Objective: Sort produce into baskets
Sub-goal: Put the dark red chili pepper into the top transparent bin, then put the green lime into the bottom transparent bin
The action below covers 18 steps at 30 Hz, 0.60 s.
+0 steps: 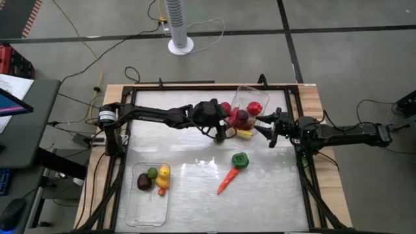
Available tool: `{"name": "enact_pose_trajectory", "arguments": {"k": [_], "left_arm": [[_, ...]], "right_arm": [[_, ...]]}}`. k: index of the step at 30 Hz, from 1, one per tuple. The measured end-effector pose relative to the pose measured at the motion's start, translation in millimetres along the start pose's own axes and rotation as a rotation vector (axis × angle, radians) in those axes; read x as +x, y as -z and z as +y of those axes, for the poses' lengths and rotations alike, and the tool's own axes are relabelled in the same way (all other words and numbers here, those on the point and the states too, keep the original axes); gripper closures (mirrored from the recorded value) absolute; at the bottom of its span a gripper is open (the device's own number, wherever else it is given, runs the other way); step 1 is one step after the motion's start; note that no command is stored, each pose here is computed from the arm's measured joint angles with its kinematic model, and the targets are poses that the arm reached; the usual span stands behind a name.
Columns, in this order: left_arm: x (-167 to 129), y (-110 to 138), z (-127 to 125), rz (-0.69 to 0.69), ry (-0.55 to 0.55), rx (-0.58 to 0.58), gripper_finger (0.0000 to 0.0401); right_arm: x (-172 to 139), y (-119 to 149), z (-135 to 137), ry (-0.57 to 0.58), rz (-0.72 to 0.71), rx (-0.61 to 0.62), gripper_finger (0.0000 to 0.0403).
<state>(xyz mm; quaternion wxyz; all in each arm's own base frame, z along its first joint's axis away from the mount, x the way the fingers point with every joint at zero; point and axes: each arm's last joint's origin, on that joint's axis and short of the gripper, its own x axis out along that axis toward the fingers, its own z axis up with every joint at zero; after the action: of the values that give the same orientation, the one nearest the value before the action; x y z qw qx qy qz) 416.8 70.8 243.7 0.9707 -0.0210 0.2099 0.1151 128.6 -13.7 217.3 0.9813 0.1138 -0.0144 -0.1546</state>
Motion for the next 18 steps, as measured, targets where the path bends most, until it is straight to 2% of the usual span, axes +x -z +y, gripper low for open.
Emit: {"name": "enact_pose_trajectory", "arguments": {"k": [7, 12, 18], "left_arm": [[-3, 7, 1, 0.090, -0.007, 0.000, 0.0111], [-5, 24, -2, 0.256, -0.031, -0.021, 0.0106], [-6, 47, -18, 0.332, -0.058, -0.029, 0.0106]], "right_arm": [[0, 0, 0, 0.000, 0.001, -0.001, 0.0147], [0, 1, 0, 0.002, 0.008, -0.004, 0.0147], [0, 1, 0, 0.002, 0.009, -0.006, 0.0147]]}}
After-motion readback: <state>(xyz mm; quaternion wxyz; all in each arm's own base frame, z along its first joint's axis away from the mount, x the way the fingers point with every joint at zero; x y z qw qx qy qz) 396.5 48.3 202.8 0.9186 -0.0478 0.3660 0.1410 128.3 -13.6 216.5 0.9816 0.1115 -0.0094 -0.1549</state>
